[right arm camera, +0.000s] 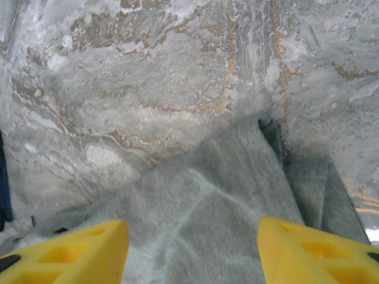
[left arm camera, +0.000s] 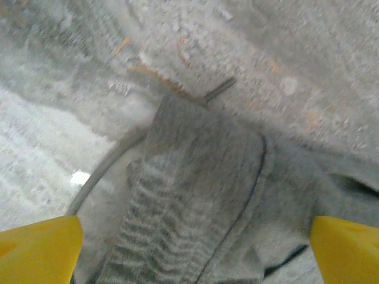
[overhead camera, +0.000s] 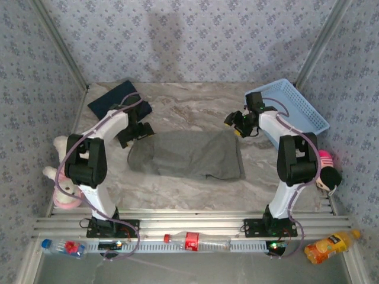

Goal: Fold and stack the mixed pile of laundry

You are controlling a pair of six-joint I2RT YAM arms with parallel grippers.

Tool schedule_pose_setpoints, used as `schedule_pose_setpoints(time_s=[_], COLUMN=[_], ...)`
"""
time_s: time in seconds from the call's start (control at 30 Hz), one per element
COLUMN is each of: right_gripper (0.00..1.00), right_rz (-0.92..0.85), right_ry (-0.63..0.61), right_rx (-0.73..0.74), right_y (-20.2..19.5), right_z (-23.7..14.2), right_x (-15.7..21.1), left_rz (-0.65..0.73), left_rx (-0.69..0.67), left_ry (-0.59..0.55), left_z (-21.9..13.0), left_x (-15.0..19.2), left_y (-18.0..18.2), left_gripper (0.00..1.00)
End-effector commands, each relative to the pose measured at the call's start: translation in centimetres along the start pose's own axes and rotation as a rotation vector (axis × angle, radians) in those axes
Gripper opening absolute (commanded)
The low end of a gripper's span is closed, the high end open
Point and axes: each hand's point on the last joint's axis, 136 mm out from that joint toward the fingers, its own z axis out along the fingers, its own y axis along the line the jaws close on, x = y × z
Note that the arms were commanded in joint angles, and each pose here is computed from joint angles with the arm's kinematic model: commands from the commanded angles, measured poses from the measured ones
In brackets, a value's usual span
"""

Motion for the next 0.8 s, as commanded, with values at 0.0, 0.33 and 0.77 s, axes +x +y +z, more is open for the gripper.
schedule_pose_setpoints(time_s=[0.0, 0.33, 0.77], right_gripper=[0.58, 0.43, 0.39], right_rz=[-0.131, -0.298, -0.205], right_ry=[-0.045, 0.114, 0.315], right_rx=[-0.001, -0.065, 0.18], right_y=[1.7, 4.9, -8.1], right_z=[-3.8, -0.9, 4.1], right_x=[2.2, 14.3, 17.1], left_rz=[0.036, 0.126, 0.246], left_rx=[0.036, 0.301, 0.086], left_ry=[-0.085, -0.06, 0.039], left_z=[-4.6, -5.3, 4.2], left_x=[0.2, 5.4, 5.7], left_y=[0.1, -4.9, -2.6], left_gripper=[1.0, 0.67, 0.53])
